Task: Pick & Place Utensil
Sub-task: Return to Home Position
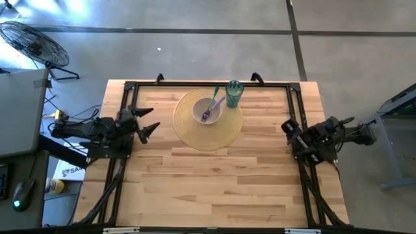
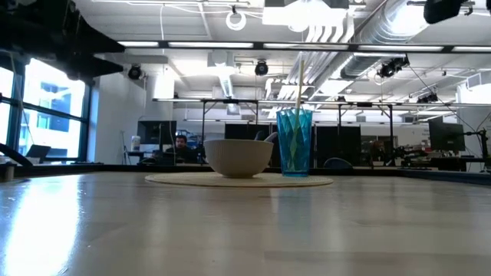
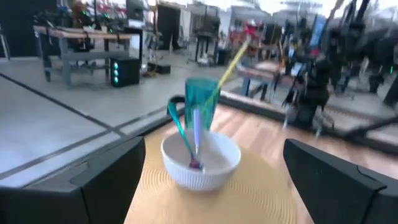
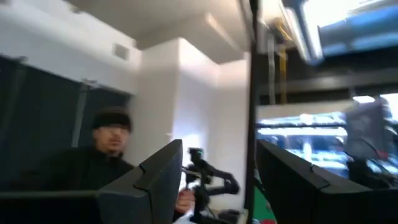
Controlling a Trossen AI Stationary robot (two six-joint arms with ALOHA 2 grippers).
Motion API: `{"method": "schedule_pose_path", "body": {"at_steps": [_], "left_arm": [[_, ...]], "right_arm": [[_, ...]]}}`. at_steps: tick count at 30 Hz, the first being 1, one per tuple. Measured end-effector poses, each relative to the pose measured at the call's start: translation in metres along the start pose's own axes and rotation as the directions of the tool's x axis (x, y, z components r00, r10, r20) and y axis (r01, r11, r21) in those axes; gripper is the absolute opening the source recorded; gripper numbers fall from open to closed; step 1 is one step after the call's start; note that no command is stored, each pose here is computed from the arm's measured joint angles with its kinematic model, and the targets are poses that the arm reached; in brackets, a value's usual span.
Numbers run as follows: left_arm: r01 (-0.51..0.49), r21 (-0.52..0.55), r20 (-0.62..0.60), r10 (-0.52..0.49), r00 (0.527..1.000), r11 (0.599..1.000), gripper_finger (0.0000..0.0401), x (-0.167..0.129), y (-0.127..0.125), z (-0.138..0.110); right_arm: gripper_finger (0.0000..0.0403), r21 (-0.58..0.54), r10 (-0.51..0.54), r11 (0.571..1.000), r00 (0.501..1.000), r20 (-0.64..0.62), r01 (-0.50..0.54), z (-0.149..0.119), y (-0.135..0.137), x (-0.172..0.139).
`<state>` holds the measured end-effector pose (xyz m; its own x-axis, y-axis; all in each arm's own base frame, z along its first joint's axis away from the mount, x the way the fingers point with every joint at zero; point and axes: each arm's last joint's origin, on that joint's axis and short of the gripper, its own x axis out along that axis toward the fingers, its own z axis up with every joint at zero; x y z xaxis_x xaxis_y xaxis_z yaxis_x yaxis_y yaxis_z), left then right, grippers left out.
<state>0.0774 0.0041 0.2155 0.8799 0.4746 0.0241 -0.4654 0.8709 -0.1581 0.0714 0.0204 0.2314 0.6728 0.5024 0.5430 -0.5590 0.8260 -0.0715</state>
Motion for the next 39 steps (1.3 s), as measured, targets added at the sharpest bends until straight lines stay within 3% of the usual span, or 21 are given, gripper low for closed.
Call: {"method": "schedule_pose_path", "body": {"at_steps": [3,6,10,14,15,17,18,21,23,24,25,29,31,34,39], "left_arm": [[0.010,0.019,-0.016,-0.010,1.000,1.000,0.0378,0.001,0.000,-0.006],[0.006,0.031,-0.037,-0.005,0.999,0.999,0.0378,0.003,0.000,-0.015],[0.046,0.036,-0.077,-0.043,0.996,0.998,0.0378,0.005,-0.002,-0.028],[0.078,0.056,-0.098,-0.072,0.993,0.995,0.0378,0.006,-0.003,-0.035],[0.079,0.070,-0.097,-0.072,0.993,0.994,0.0378,0.006,-0.003,-0.035],[0.079,0.097,-0.094,-0.070,0.993,0.992,0.0378,0.006,-0.003,-0.035],[0.079,0.107,-0.093,-0.069,0.993,0.991,0.0378,0.006,-0.003,-0.035],[0.080,0.113,-0.094,-0.069,0.993,0.990,0.0378,0.006,-0.003,-0.035],[0.077,0.121,-0.094,-0.066,0.993,0.990,0.0378,0.006,-0.002,-0.035],[0.072,0.127,-0.092,-0.060,0.994,0.989,0.0378,0.006,-0.002,-0.035],[0.067,0.135,-0.090,-0.055,0.994,0.989,0.0378,0.006,-0.002,-0.034],[0.056,0.145,-0.082,-0.045,0.996,0.988,0.0378,0.006,-0.002,-0.034],[0.057,0.144,-0.081,-0.046,0.996,0.988,0.0378,0.006,-0.002,-0.034],[0.067,0.147,-0.081,-0.055,0.995,0.987,0.0378,0.006,-0.002,-0.033],[0.058,0.160,-0.015,-0.056,0.998,0.985,0.0378,0.009,-0.004,-0.039]], "right_arm": [[0.0197,-0.017,0.066,0.998,0.998,0.022,-0.065,0.002,0.000,-0.003],[0.0197,-0.020,0.049,0.999,0.998,0.024,-0.049,0.000,-0.004,-0.007],[0.0197,-0.005,-0.061,0.998,0.998,-0.014,0.061,-0.002,-0.013,-0.010],[0.0197,-0.027,-0.215,0.977,0.963,-0.164,0.213,-0.019,-0.024,-0.015],[0.0197,-0.037,-0.289,0.957,0.930,-0.225,0.289,-0.027,-0.028,-0.017],[0.0197,-0.081,-0.466,0.879,0.813,-0.349,0.469,-0.043,-0.036,-0.024],[0.0197,-0.104,-0.550,0.823,0.736,-0.395,0.559,-0.050,-0.039,-0.028],[0.0197,-0.165,-0.758,0.600,0.490,-0.430,0.783,-0.061,-0.045,-0.037],[0.0197,-0.191,-0.820,0.509,0.407,-0.402,0.839,-0.062,-0.048,-0.038],[0.0197,-0.200,-0.826,0.501,0.396,-0.402,0.842,-0.062,-0.048,-0.038],[0.0197,-0.207,-0.817,0.516,0.406,-0.409,0.831,-0.063,-0.048,-0.037],[0.0197,-0.224,-0.734,0.660,0.552,-0.396,0.717,-0.059,-0.046,-0.028],[0.0197,-0.221,-0.698,0.701,0.590,-0.405,0.678,-0.059,-0.044,-0.026],[0.0197,-0.188,-0.665,0.732,0.625,-0.410,0.655,-0.058,-0.043,-0.025],[0.0197,-0.190,-0.664,0.719,0.582,-0.469,0.668,-0.064,-0.043,-0.028]]}}
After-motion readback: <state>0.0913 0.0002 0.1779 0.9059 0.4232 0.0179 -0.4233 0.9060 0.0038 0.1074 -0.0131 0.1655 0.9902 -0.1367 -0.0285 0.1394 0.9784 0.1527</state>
